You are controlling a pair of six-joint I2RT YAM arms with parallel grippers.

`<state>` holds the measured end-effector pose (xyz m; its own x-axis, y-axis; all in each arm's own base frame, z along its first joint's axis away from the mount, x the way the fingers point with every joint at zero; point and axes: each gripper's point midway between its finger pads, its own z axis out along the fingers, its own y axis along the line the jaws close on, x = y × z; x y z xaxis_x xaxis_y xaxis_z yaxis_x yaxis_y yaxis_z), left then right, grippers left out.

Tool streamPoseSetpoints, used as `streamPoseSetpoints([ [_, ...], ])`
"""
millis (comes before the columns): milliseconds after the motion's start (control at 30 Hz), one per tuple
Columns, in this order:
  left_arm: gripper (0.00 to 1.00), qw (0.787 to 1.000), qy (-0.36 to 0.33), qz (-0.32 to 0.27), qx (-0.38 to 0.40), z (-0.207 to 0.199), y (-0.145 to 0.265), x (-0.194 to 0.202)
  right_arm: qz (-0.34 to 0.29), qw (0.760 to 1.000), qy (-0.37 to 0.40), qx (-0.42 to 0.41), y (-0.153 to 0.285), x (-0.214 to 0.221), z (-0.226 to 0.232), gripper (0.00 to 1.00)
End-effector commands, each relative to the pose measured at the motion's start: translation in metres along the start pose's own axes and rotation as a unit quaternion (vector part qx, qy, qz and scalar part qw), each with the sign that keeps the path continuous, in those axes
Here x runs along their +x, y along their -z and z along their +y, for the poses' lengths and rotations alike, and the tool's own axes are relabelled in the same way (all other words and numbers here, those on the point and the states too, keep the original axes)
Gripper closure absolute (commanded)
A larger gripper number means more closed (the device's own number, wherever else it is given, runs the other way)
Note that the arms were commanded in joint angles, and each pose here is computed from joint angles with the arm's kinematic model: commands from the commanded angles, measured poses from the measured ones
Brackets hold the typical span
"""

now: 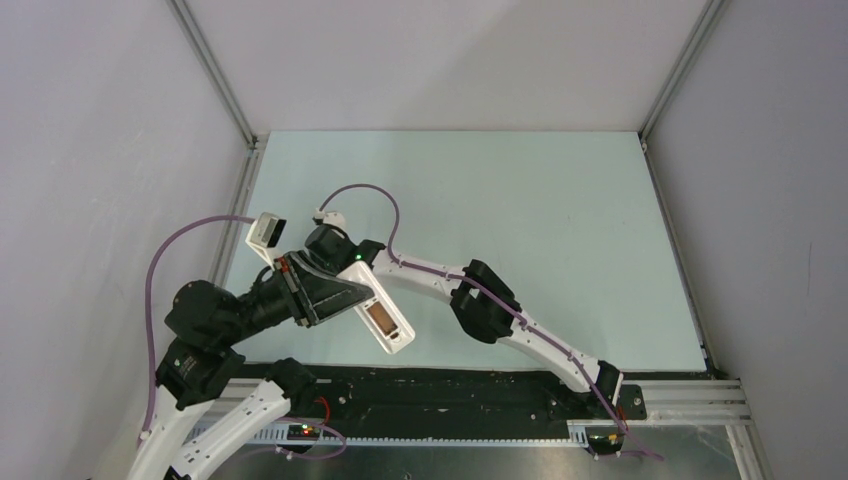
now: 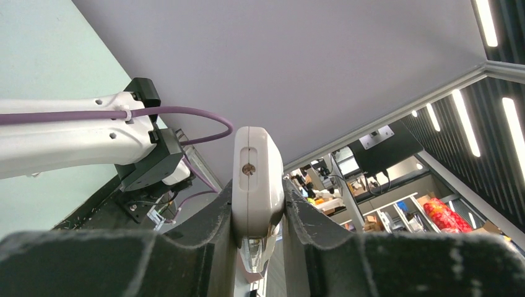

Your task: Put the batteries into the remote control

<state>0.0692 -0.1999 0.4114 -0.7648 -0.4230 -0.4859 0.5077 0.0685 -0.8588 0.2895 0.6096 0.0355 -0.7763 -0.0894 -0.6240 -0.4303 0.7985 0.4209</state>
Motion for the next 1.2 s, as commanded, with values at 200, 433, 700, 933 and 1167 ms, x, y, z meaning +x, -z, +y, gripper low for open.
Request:
streamPoseSetpoints([
  [200,1.0,1.0,-0.011,0.013,0.009,-0.002,0.0,0.003,0.091,0.991,0.022,0.093,-0.021,0.073,-0.06,0.55],
  [433,1.0,1.0,-0.011,0.013,0.01,-0.002,0.001,0.004,0.099,0.99,0.023,0.1,-0.022,0.08,-0.065,0.61],
  [700,1.0,1.0,-0.01,0.014,0.009,-0.001,0.001,0.005,0.106,0.988,0.027,0.105,-0.023,0.085,-0.068,0.64],
  [933,1.0,1.0,-0.009,0.015,0.008,0.0,0.001,0.006,0.111,0.985,0.034,0.126,-0.022,0.094,-0.076,0.66],
  [1167,1.0,1.0,-0.008,0.014,0.007,0.001,0.002,0.006,0.11,0.982,0.046,0.147,-0.019,0.097,-0.083,0.68],
])
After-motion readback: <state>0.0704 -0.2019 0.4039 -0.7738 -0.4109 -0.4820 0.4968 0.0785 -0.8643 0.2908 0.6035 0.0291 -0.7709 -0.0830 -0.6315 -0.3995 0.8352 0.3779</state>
